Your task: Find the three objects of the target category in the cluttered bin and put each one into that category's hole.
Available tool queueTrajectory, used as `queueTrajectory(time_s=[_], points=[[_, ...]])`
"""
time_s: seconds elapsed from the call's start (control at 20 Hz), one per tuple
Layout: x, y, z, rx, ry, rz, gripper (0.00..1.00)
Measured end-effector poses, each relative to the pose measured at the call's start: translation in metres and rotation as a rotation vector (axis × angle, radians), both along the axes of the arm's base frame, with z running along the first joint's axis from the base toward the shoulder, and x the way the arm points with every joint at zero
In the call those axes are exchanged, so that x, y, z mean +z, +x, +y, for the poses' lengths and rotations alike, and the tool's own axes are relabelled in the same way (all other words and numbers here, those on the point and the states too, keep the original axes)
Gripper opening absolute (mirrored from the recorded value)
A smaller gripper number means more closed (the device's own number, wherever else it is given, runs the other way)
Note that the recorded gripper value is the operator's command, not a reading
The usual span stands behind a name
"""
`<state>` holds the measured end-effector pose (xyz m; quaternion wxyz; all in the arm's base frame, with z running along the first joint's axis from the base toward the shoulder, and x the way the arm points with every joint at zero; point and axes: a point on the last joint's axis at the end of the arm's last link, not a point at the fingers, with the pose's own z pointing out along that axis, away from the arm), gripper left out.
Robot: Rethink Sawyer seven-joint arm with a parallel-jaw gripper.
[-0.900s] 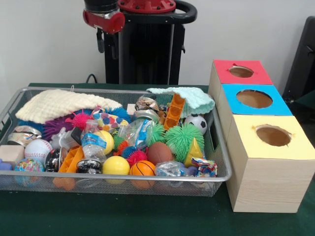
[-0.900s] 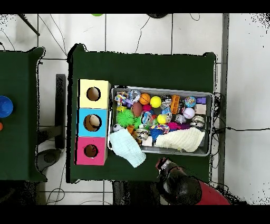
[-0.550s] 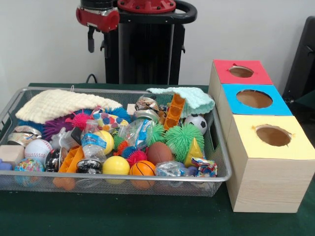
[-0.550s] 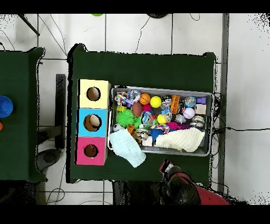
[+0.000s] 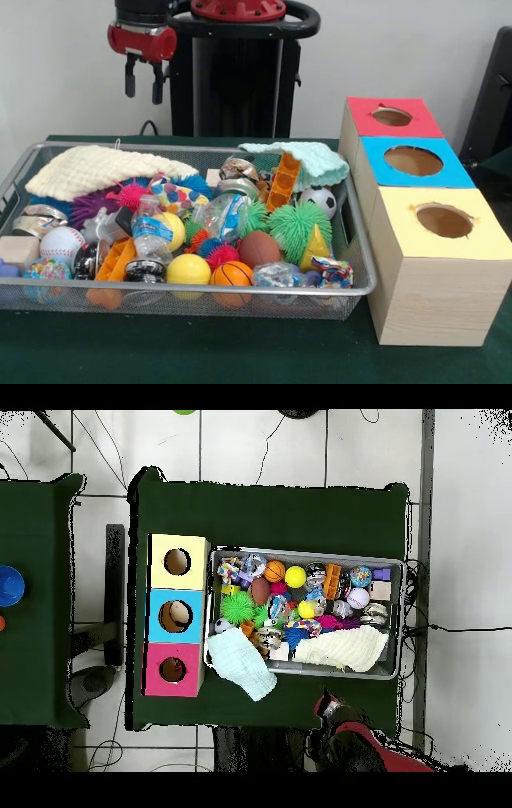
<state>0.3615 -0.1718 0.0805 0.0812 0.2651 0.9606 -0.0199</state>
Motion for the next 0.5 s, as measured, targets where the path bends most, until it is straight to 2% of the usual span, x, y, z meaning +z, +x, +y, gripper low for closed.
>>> queueTrajectory(time_s=[0.35, 0.5], points=[[-0.028, -0.007, -0.011, 0.010, 0.033, 0.026, 1.00], [-0.044, -0.008, -0.013, 0.030, 0.048, 0.038, 1.00]])
